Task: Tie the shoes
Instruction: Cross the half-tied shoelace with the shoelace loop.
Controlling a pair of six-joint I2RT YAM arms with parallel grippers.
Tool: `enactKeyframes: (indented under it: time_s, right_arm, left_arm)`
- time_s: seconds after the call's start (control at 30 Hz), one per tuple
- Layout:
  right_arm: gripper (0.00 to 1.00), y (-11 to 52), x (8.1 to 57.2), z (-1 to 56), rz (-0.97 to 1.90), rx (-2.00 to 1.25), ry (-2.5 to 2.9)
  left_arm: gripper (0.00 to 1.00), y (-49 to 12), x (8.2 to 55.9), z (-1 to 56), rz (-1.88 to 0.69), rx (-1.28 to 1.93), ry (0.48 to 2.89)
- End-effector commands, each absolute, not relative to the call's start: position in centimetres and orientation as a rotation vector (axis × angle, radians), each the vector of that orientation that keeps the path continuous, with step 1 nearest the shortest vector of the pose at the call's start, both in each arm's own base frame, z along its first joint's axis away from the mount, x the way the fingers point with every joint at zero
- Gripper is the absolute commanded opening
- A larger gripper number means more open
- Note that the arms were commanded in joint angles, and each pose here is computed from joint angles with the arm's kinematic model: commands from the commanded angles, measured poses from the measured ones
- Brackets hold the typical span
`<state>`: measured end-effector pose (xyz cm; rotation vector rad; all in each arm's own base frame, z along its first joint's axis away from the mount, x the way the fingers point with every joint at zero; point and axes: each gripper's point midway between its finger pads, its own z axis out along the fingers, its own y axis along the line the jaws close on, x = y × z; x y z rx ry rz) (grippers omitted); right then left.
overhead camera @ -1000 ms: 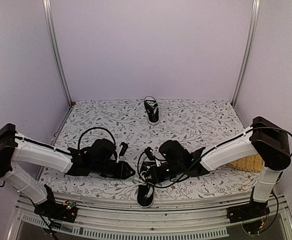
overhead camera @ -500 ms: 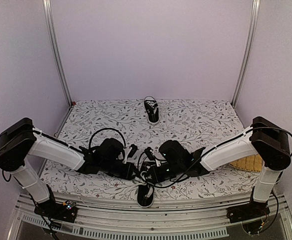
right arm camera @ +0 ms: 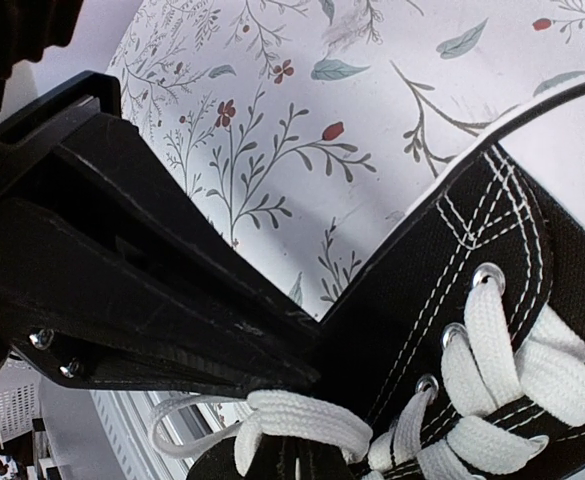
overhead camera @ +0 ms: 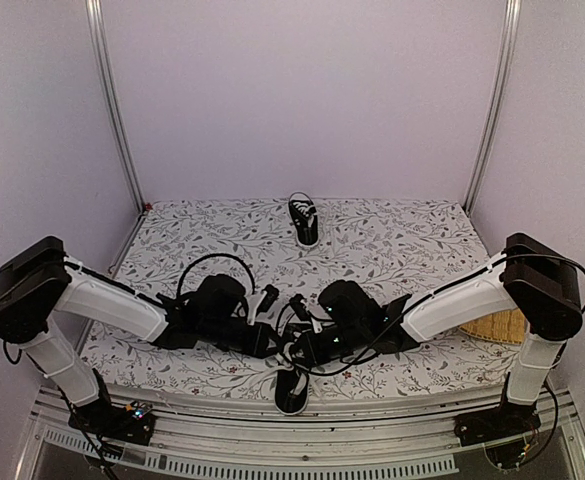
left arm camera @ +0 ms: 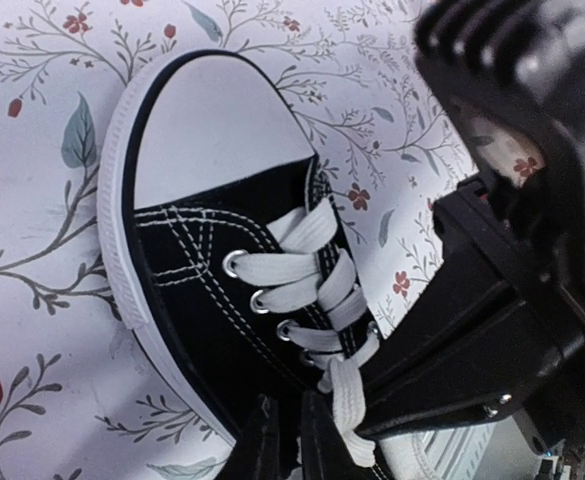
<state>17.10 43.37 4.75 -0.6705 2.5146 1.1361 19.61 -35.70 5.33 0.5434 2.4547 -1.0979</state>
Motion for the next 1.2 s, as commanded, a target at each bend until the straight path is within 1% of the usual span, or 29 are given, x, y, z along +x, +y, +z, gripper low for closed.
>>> enactKeyframes:
  time_s: [0.0, 0.37, 0.63, 0.97, 1.17]
  right_arm:
    - [0.02, 42.5, 16.9, 3.5, 1.087, -0.662, 2.574]
    - [0.02, 41.8, 17.1, 3.1, 1.032, -0.623, 2.61]
    - [0.02, 41.5, 17.3, 2.9, 1.004, -0.609, 2.621]
    - [0.02, 41.6, 17.3, 2.9, 1.007, -0.611, 2.621]
    - [0.02, 41.6, 17.3, 3.0, 1.01, -0.61, 2.62]
  left_arm:
    - [0.09, -36.0, 19.5, 6.5, -1.179, 0.581, 2.373]
    - [0.09, -36.6, 19.0, 5.8, -1.247, 0.598, 2.363]
    - [0.09, -36.9, 18.5, 6.6, -1.314, 0.619, 2.304]
    - [0.16, -37.1, 17.8, 6.7, -1.367, 0.632, 2.293]
    - [0.17, -37.1, 17.6, 6.0, -1.376, 0.631, 2.316]
